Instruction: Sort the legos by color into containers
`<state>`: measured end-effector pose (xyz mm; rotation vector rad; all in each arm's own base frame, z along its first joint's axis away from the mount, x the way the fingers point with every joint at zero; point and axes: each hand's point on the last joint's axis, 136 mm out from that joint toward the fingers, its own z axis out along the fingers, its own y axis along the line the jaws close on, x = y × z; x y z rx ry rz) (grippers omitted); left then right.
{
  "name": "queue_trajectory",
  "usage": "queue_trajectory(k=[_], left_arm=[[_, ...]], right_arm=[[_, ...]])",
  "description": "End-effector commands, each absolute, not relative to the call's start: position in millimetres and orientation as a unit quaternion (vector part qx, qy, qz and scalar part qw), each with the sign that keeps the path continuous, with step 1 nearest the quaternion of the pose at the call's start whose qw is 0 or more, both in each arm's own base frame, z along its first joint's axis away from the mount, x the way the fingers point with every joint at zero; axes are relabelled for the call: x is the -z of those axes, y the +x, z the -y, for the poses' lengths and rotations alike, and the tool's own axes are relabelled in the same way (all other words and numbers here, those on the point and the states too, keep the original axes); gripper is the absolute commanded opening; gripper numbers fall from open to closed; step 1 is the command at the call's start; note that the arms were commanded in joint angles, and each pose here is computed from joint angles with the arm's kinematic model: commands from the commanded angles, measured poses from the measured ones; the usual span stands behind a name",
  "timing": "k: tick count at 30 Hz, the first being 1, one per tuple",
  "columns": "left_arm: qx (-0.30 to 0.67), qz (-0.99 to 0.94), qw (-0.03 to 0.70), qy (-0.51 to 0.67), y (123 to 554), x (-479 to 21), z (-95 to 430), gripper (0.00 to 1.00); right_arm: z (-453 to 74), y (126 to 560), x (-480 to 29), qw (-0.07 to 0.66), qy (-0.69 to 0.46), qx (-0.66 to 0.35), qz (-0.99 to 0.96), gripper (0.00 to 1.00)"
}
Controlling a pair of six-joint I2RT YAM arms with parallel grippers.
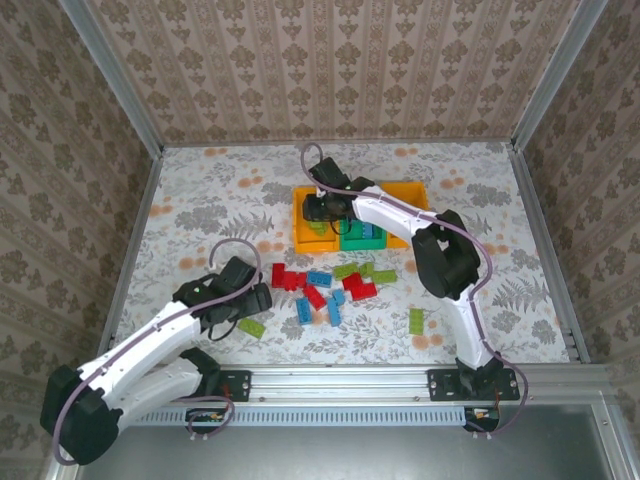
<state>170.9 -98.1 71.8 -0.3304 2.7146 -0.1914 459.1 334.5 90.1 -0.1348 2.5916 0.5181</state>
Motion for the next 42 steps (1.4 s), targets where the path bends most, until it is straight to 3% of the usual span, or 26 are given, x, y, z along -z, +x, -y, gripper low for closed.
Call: queue_trajectory(k=[1,4,11,25,42], left_arm=[[0.057,-0.967,0.166,-0.185,148,-63,84,1.0],[0.082,-0.961,0.154,-0.215,140,-58,91,1.0],[0.095,-0.947,0.129,-0.279,131,-45,96,1.0],[0.1,-0.938,0.113,-0.313,135,-29,107,0.95],[0.083,-0.942,0.12,-0.303,142,-16,107,0.84]], right_arm=[[-330,464,-91,0.246,-0.051,-0.172,-0.952,0.37],[-333,466,-92,0.249,-0.049,-0.179,-0.951,0.43],[-340,471,-107,0.266,-0.045,-0.201,-0.942,0.72],[-367,448,-169,0.301,-0.069,-0.287,-0.907,0.78],[-316,417,-183,0.334,-0.062,-0.24,-0.909,0.81]])
